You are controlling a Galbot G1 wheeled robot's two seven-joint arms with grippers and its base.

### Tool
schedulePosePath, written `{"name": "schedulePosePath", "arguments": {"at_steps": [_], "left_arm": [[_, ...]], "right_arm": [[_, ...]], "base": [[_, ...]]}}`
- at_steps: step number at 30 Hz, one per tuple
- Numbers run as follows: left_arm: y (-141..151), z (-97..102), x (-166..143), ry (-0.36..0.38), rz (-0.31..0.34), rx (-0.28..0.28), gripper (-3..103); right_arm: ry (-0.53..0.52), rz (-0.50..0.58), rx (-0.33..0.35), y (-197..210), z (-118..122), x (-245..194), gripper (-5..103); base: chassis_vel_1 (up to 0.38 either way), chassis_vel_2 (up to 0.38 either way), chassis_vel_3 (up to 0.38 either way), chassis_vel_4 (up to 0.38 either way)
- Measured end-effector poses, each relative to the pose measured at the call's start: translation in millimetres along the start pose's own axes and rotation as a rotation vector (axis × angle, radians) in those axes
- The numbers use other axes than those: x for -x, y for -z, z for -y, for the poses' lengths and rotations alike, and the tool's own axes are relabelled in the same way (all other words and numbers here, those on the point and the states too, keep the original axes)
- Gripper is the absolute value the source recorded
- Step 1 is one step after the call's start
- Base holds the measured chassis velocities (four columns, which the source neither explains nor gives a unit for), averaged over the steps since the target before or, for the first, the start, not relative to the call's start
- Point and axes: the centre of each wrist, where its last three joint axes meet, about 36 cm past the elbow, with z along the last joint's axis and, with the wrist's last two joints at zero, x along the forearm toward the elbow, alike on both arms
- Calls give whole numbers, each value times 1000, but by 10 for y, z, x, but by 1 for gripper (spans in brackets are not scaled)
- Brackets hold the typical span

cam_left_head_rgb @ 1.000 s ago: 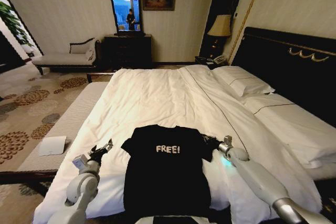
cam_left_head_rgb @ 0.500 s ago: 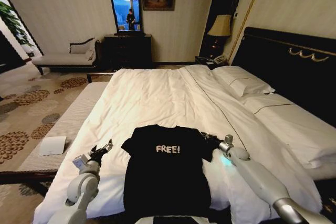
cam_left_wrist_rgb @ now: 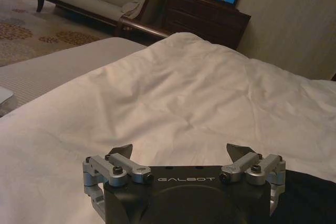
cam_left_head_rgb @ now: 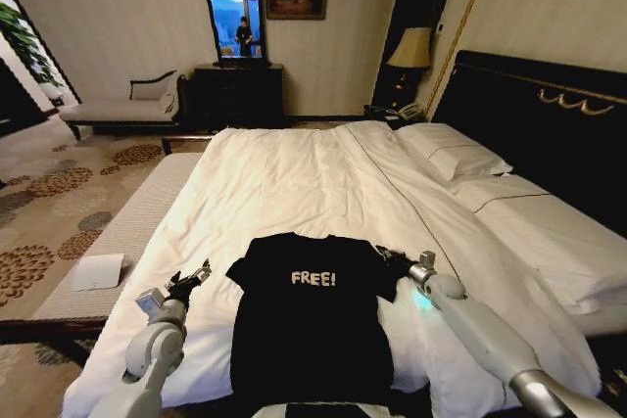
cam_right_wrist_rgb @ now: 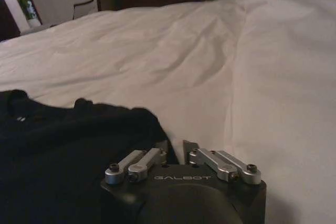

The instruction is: Fold the clothes on the bed.

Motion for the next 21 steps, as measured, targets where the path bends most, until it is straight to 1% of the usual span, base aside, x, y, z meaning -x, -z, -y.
{"name": "schedulePosePath", "arguments": {"at_steps": [2,4,8,9,10,11,13,15,16,17,18,19,20,21], "left_arm": [[5,-11,-2,3,2,-1,100],[3,-15,-4,4,2,-1,100],[-8,-16,-9,5,2,-6,100],[-8,-16,-9,5,2,-6,100],[-10,-14,-10,5,2,-7,100],[-11,-14,-10,6,2,-7,100],[-17,-11,-13,6,2,-8,100],[-17,-11,-13,6,2,-8,100],[-18,-9,-14,6,3,-8,100],[-21,-6,-17,6,2,-9,100],[-25,-4,-20,6,2,-9,100],[-27,1,-25,6,2,-9,100],[-27,1,-25,6,2,-9,100],[-29,4,-28,6,2,-10,100]], "right_arm": [[20,-19,10,41,33,5,29],[26,-24,12,58,46,8,29],[25,-40,6,94,89,19,50],[25,-40,6,94,89,19,50],[26,-43,4,91,95,19,56],[27,-46,1,89,100,18,56],[33,-56,-10,75,120,13,67],[33,-56,-10,75,120,13,67],[36,-59,-14,68,130,9,71],[42,-60,-18,62,140,5,66],[47,-59,-21,60,147,2,66],[53,-57,-24,59,153,-1,56],[53,-57,-24,59,153,-1,56],[57,-55,-26,58,157,-3,50]], "base": [[0,0,0,0],[0,0,0,0],[0,0,0,0],[0,0,0,0],[0,0,0,0],[0,0,0,0],[0,0,0,0],[0,0,0,0],[0,0,0,0],[0,0,0,0],[0,0,0,0],[0,0,0,0],[0,0,0,0],[0,0,0,0]]}}
